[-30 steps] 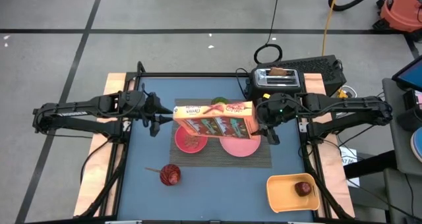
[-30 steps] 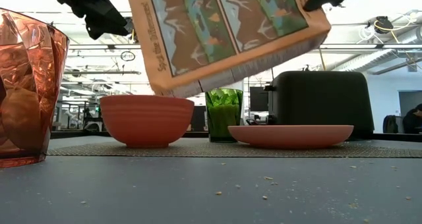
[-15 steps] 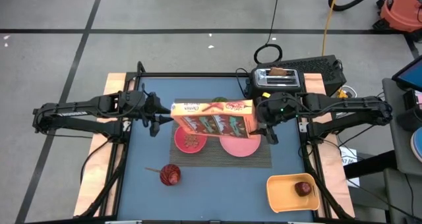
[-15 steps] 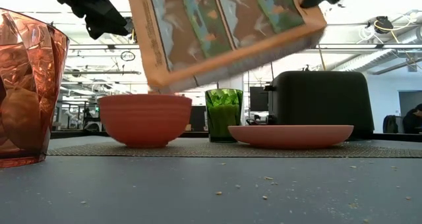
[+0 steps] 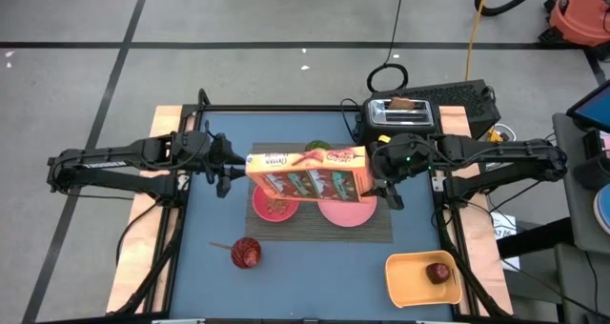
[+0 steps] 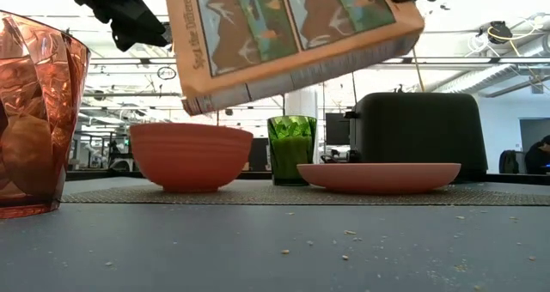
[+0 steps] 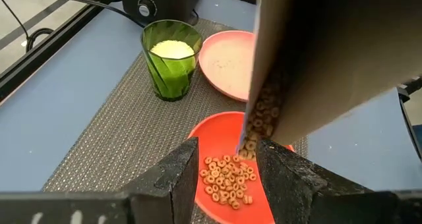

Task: Arrange a breakfast setting
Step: Pour the cereal into the red bowl

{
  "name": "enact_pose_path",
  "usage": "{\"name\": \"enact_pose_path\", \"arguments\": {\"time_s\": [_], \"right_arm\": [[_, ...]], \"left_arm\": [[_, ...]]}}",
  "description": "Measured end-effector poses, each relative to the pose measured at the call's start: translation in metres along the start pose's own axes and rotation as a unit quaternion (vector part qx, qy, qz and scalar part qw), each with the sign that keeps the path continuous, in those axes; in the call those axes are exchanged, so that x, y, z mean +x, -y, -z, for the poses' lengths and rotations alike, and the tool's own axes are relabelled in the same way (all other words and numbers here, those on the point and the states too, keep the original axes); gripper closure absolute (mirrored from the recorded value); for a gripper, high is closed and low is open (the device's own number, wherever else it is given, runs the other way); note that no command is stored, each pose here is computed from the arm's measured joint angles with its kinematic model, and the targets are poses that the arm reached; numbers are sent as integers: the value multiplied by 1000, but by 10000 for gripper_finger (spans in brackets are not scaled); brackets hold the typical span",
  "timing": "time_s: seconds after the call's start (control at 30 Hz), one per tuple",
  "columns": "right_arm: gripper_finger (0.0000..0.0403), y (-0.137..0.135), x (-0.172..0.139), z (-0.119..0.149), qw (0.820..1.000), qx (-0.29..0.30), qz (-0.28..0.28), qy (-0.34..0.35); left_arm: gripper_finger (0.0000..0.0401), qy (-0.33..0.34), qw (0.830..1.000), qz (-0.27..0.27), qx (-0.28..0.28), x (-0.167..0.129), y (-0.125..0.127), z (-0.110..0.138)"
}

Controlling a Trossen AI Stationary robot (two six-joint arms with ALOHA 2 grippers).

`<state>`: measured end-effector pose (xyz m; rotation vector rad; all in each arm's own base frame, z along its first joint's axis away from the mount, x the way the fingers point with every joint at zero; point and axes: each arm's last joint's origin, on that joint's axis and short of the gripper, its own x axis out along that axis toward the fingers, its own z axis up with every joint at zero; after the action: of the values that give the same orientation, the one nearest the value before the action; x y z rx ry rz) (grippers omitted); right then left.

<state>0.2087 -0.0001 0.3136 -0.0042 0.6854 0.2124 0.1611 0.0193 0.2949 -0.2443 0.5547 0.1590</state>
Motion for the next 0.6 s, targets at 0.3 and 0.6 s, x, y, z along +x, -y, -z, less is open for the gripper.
{"name": "enact_pose_path", "arguments": {"time_s": [0.3, 0.6], "right_arm": [[195, -1, -4, -3, 1000, -6, -6, 20], [195, -1, -3, 0, 1000, -1, -7, 8]], "left_arm": [[244, 0, 1000, 0, -1, 0, 0, 0], [244, 0, 1000, 0, -1, 0, 0, 0]]}}
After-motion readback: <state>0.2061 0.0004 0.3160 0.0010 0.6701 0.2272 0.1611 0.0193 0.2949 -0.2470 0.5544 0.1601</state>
